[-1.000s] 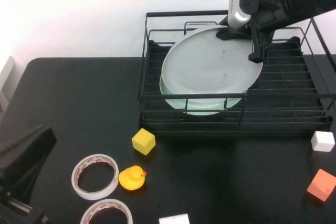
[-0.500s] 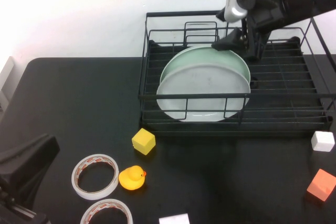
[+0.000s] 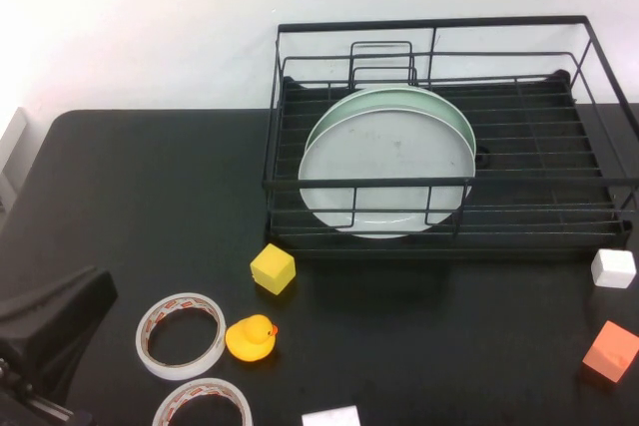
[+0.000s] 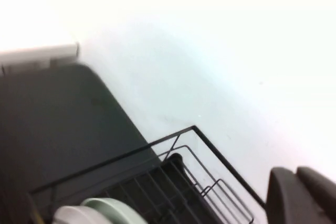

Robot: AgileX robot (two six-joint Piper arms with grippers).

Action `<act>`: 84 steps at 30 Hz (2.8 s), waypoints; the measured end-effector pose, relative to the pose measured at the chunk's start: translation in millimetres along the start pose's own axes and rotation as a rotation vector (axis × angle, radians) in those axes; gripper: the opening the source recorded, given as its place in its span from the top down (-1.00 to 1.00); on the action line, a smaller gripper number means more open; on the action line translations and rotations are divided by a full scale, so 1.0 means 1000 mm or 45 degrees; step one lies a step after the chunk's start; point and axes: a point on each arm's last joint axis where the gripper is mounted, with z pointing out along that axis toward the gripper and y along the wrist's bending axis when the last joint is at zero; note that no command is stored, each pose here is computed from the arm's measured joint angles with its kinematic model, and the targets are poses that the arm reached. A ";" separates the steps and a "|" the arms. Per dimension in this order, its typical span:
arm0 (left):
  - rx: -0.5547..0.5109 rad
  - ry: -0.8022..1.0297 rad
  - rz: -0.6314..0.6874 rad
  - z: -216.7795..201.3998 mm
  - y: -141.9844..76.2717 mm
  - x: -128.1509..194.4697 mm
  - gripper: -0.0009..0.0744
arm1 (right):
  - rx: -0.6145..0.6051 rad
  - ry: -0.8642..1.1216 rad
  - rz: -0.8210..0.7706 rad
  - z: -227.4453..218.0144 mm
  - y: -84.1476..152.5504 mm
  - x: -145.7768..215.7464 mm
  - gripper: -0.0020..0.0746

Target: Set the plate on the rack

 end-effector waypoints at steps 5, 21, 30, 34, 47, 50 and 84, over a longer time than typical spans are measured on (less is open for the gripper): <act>0.032 0.016 0.058 0.000 -0.002 0.001 0.98 | -0.006 0.016 0.102 -0.040 0.019 0.002 0.93; 0.104 0.040 0.157 0.005 -0.015 0.006 0.98 | 0.059 -0.445 0.188 -0.166 0.137 0.049 0.93; 0.104 0.040 0.157 0.005 -0.015 0.006 0.98 | 0.123 -0.606 0.160 -0.211 0.177 0.068 0.93; 0.104 0.040 0.157 0.005 -0.015 0.006 0.98 | 0.197 -0.664 0.237 -0.220 0.182 0.078 0.94; 0.104 0.040 0.160 0.005 -0.015 0.006 0.98 | 0.287 -0.596 0.337 -0.210 0.180 0.103 0.94; 0.104 0.040 0.160 0.005 -0.015 0.006 0.98 | 0.393 -0.560 0.404 -0.206 0.174 0.114 0.94; 0.104 0.040 0.157 0.005 -0.015 0.006 0.98 | 1.087 0.174 0.785 -0.199 0.221 0.303 0.95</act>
